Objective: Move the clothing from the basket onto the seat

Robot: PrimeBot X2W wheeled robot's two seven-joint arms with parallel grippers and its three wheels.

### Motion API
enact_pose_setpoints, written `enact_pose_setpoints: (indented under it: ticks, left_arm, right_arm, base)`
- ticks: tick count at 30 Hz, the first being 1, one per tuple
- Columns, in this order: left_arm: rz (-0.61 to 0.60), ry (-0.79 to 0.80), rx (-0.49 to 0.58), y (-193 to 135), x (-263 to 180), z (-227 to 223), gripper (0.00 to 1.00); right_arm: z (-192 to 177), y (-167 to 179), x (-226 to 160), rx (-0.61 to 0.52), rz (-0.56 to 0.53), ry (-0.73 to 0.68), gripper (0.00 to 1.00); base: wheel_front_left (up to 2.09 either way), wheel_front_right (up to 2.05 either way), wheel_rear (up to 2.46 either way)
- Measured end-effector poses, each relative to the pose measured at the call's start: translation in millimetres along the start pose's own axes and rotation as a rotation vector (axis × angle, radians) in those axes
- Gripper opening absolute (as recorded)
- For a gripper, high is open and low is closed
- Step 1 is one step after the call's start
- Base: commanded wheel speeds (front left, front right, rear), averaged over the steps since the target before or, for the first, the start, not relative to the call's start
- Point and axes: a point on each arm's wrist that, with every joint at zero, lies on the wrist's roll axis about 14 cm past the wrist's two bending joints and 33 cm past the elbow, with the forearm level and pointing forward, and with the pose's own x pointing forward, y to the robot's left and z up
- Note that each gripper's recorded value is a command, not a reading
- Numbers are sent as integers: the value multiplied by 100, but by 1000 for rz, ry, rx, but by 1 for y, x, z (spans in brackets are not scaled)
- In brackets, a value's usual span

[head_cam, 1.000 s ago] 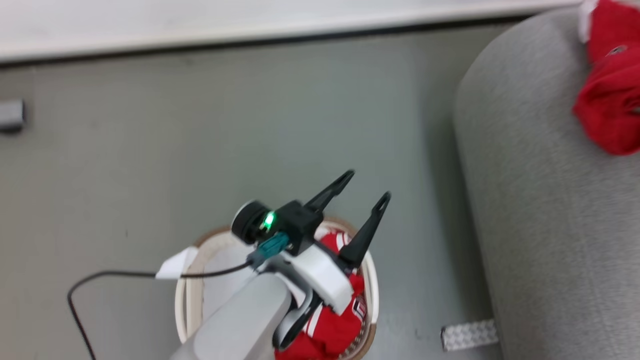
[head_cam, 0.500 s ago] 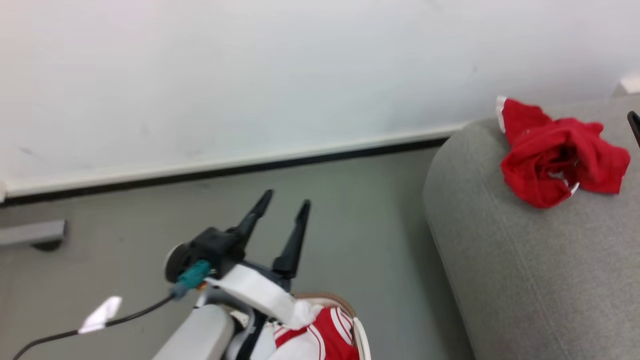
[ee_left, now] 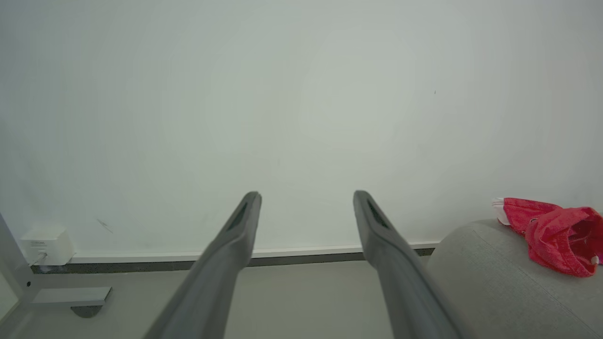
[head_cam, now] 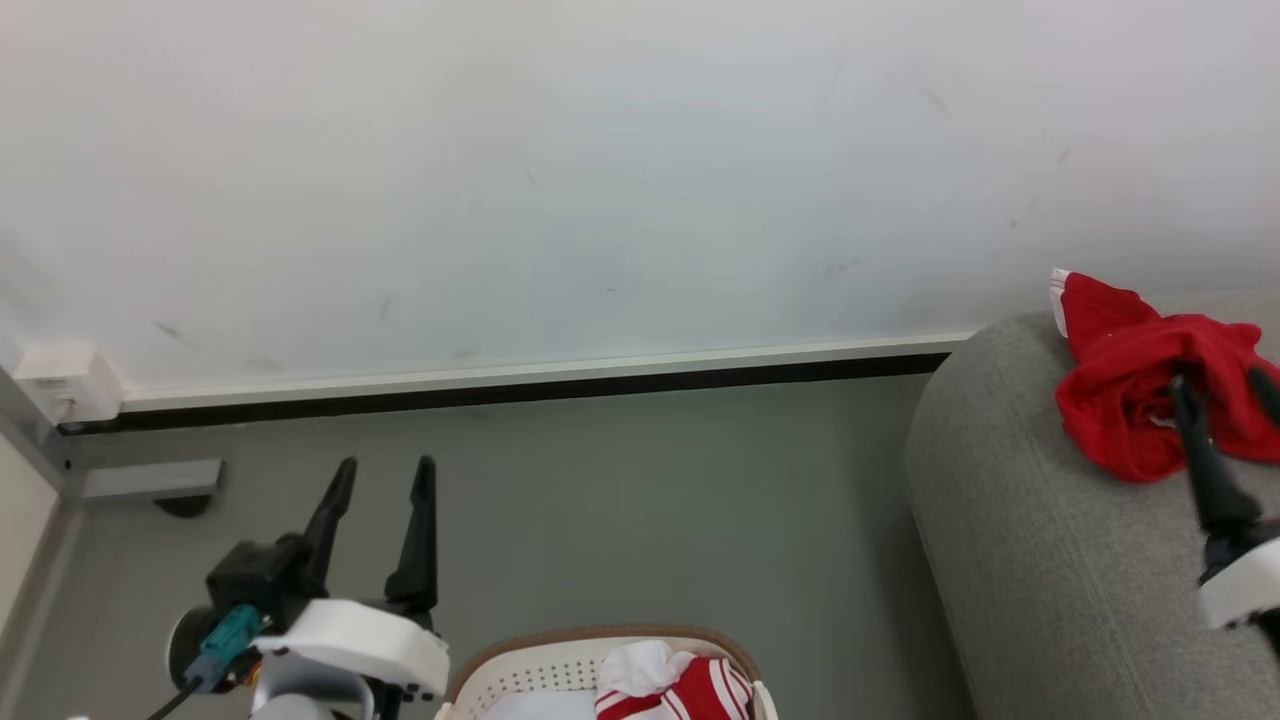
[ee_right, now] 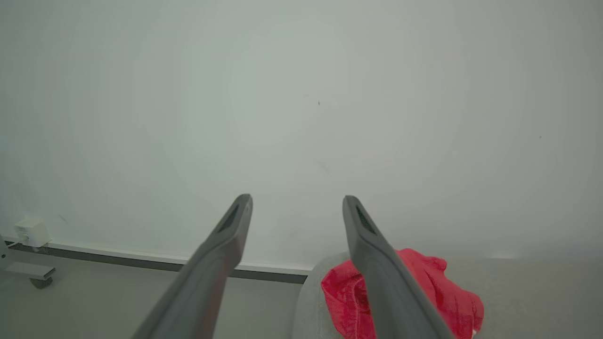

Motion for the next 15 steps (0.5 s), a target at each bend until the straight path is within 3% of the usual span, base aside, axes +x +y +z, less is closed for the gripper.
enact_pose_setpoints:
  ticks: [4,15]
  left_arm:
    - [78,8,-30,17,-15,-4,100]
    - [177,51,-64,35,-41,-24,100]
  right_arm:
    - [-25,30,-14,70,13,2,100]
    - [-40,84,-38,157,-3,-54,100]
  base:
    - [0,0,0]
    - [0,0,0]
